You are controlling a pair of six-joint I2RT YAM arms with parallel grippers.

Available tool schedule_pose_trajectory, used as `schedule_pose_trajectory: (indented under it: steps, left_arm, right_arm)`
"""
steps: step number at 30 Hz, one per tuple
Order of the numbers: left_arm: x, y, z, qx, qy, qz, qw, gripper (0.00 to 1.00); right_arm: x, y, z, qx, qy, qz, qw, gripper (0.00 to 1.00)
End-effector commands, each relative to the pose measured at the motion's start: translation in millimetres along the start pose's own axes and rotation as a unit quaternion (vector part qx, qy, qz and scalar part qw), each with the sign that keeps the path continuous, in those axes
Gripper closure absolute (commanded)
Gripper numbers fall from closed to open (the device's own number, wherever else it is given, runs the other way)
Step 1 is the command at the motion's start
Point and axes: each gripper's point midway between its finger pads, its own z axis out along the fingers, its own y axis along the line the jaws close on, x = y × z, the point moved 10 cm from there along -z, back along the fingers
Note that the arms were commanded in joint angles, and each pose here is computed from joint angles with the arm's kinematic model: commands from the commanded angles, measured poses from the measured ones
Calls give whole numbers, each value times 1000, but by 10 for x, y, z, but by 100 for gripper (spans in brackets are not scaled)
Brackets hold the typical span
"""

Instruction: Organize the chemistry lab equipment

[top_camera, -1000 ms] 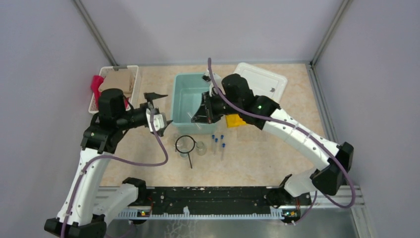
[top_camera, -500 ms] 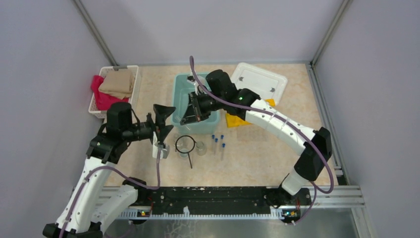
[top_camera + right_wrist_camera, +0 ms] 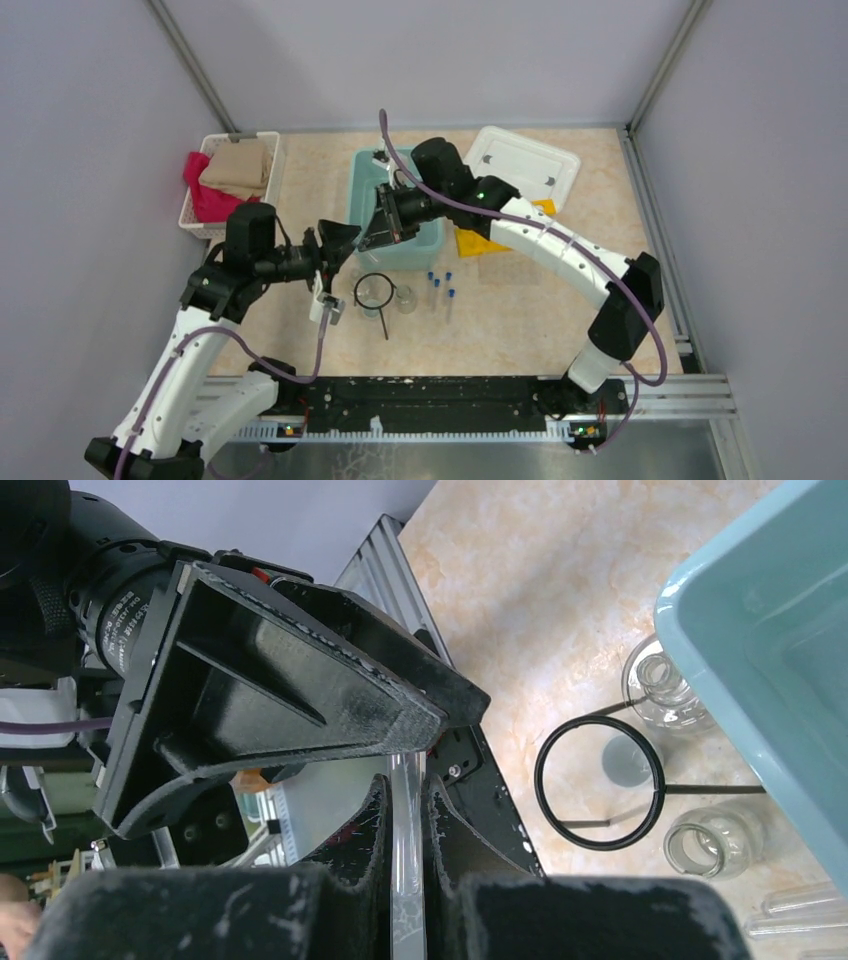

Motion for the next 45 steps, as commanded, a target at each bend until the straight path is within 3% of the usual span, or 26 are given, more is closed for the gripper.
schedule_pose_trajectory:
  steps: [1,13,17,19,22,24,26,29,31,37,40,45]
  left_arm:
    - [-36,116,5,0,-11,34,999,47]
    - [-5,81,51,-3,8,21,1000,82]
    - [7,54,68,-16,11,5,1000,97]
    - [18,71,69,-29,11,-27,999,100]
    - [54,174,64,-73,12,-137,988,100]
    - [87,274,58,-105,16,-253,962,100]
    - [112,365,65,-130,20,-381,915,100]
    - [82,404,120,-132,6,-526,840,100]
    - [21,399,159,-136,-20,-590,796,100]
    - [-114,481,201,-156,-80,-704,688,100]
    - [-155,492,209,-150,-94,-733,657,100]
    - [-183,496,213,-145,-106,-738,651,100]
  right_arm:
    - [-134,156,1,-31,-20,-22,999,100]
    - [-175,126,83,-35,-15,-9,999,100]
    - [-224,195,-10,-22,-22,-20,999,83]
    - [-269,218,-111,1,-37,-28,999,63]
    - [-414,220,-455,55,-96,-35,993,44]
    - [-483,275,-734,75,-151,-41,985,37]
    - [-509,343,-945,114,-205,-57,970,28]
    - [-515,428,-1103,130,-251,-68,957,23]
    - [-511,452,-1139,130,-270,-65,952,23]
    - [-480,502,-1120,96,-289,-70,950,26]
    - [-476,541,-1007,96,-271,-80,954,28]
    - [-488,573,-818,103,-253,-88,958,31]
